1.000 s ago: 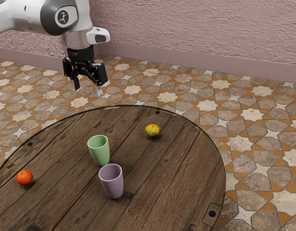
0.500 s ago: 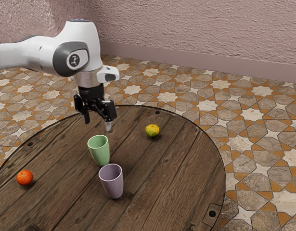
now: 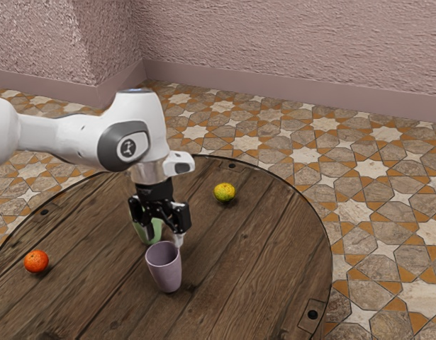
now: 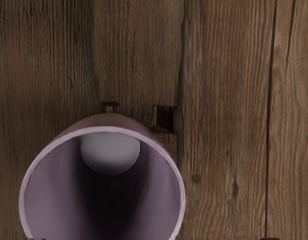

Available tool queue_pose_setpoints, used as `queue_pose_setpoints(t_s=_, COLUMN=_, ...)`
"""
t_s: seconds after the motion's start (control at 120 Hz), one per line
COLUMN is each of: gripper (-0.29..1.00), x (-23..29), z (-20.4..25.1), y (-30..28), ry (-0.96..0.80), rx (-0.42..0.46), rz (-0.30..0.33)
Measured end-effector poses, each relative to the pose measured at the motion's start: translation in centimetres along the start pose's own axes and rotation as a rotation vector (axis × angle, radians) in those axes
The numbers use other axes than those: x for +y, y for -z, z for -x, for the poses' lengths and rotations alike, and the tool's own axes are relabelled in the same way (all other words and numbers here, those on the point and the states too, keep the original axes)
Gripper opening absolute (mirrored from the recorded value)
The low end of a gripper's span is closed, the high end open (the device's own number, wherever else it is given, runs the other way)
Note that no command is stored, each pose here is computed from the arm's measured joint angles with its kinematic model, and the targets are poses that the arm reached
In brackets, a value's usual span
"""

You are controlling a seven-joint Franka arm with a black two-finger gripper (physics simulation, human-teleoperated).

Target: Place the right cup onto the left cup

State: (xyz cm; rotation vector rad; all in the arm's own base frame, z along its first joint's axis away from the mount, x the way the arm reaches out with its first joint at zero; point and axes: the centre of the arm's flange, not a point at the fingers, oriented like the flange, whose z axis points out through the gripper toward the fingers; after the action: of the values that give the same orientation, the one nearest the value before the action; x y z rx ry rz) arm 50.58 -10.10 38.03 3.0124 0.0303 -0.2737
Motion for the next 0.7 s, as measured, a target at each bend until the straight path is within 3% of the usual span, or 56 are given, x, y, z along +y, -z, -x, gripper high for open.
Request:
queue_pose_setpoints(t_s=0.433, gripper=0.44, x=4.6, z=0.6, y=-2.1, ry=-0.005, rx=0.005, rz=-0.002)
queue_pose_setpoints(t_s=0.7, gripper=0.42, x=4.2, z=0.4, y=-2.6, ry=0.031, rx=0.007, rz=-0.002)
